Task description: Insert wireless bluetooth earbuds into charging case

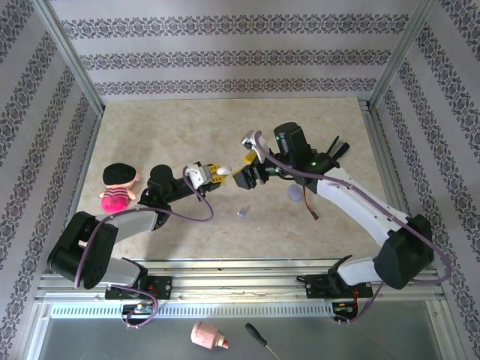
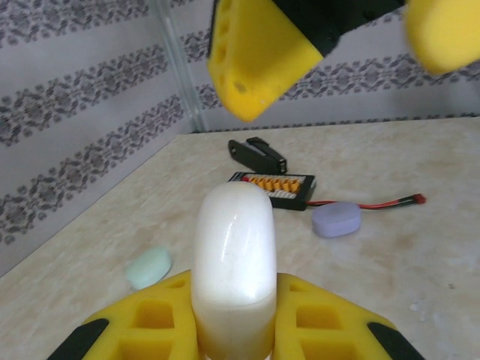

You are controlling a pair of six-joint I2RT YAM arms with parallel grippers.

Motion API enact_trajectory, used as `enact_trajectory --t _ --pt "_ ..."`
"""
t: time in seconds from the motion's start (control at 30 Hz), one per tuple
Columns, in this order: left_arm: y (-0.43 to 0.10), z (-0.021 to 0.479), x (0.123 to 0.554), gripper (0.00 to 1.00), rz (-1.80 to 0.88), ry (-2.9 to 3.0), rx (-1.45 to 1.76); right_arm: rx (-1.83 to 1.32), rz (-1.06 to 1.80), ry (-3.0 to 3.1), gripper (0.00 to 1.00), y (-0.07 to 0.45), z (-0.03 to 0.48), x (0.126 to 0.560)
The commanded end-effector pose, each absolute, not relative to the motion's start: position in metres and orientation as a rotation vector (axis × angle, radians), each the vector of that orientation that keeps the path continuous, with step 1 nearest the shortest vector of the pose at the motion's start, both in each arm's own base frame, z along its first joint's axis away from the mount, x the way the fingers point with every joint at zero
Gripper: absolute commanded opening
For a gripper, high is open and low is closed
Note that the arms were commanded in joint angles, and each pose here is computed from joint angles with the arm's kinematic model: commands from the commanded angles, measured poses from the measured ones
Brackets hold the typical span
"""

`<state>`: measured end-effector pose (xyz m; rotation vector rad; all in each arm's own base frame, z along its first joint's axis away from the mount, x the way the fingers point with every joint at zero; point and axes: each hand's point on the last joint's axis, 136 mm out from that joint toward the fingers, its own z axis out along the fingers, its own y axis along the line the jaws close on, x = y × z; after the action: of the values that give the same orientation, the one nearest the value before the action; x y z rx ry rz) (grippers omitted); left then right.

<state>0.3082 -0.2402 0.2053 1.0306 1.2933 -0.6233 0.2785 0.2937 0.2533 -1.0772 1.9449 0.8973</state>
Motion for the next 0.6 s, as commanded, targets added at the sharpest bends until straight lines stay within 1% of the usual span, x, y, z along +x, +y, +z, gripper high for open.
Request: enact_trajectory --t 0.0,0.1,0.23,0.33,0.57 --pt "-0.247 0.208 0.285 0.02 -0.739 1.255 1.088 -1.403 0.748 1.684 0.71 0.291 0.255 0.259" --pt "-0.249 0.21 0.277 0.03 -0.782 1.247 1.098 -1.525 0.704 1.622 0.68 0.291 0.255 0.255" --pt "-0.249 0.211 0.276 0.02 -0.787 1.244 1.1 -1.623 0.685 1.584 0.57 0.296 0.255 0.256" --pt "-0.25 0.213 0.276 0.01 -0.802 1.237 1.102 -1.665 0.688 1.568 0.55 0.303 0.253 0.258" --pt "-0.252 0.221 0.274 0.01 -0.827 1.221 1.094 -1.729 0.724 1.569 0.55 0.322 0.238 0.265"
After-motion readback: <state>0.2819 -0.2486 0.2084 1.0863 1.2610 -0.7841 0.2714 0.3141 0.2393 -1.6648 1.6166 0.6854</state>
